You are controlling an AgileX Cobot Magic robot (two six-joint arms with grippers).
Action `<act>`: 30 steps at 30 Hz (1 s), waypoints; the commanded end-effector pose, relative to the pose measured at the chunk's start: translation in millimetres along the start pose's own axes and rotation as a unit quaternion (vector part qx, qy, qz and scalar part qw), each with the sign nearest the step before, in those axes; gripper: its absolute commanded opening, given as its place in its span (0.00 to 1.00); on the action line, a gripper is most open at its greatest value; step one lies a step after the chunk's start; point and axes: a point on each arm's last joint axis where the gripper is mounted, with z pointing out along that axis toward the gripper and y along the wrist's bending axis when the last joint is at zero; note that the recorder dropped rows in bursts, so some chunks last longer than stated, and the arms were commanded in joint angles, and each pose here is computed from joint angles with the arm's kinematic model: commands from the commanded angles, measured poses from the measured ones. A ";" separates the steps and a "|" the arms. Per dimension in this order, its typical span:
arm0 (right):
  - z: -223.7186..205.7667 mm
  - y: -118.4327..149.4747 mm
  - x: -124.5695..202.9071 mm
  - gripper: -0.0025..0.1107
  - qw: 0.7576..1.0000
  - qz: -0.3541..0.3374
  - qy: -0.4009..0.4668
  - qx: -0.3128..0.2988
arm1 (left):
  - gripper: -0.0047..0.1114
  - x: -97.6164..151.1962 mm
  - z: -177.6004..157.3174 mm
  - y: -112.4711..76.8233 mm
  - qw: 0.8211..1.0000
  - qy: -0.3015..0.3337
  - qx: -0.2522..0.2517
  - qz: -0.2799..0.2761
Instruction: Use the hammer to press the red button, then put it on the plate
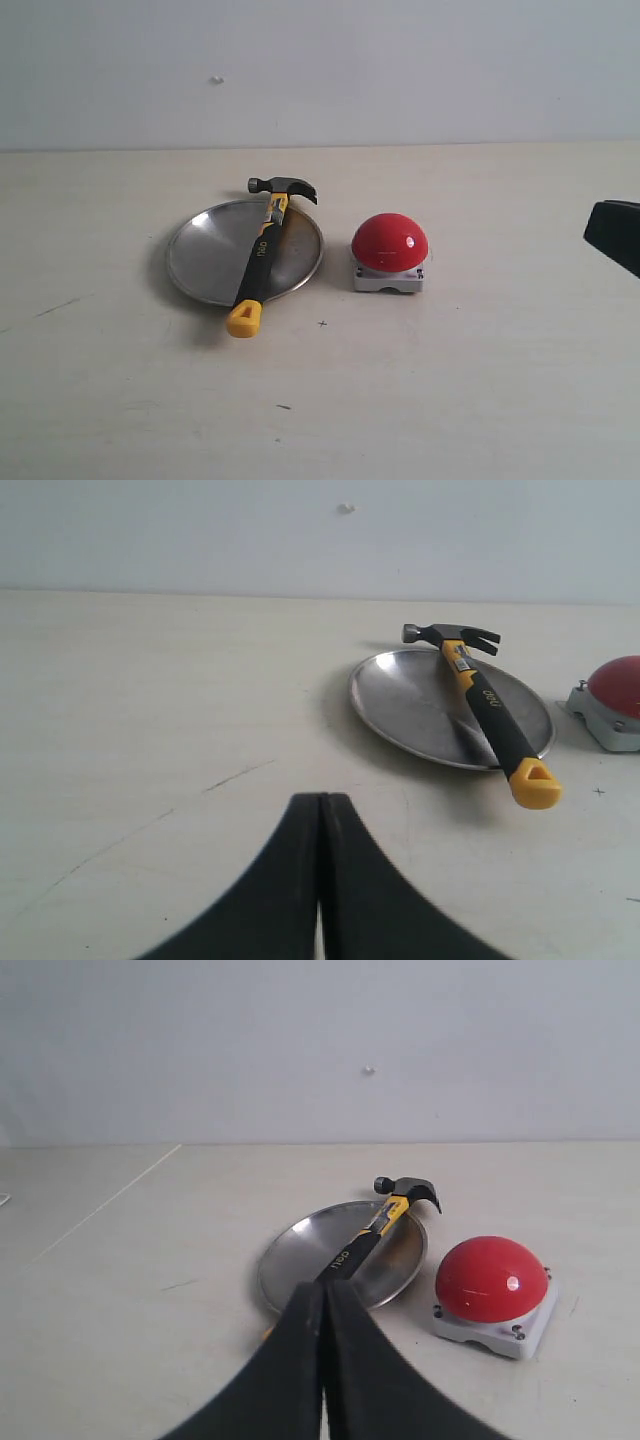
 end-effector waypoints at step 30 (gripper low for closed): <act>-60.4 -58.0 25.0 0.02 0.923 -0.071 -0.132 0.355 | 0.04 0.4 0.7 0.1 1.000 0.002 -0.001 0.003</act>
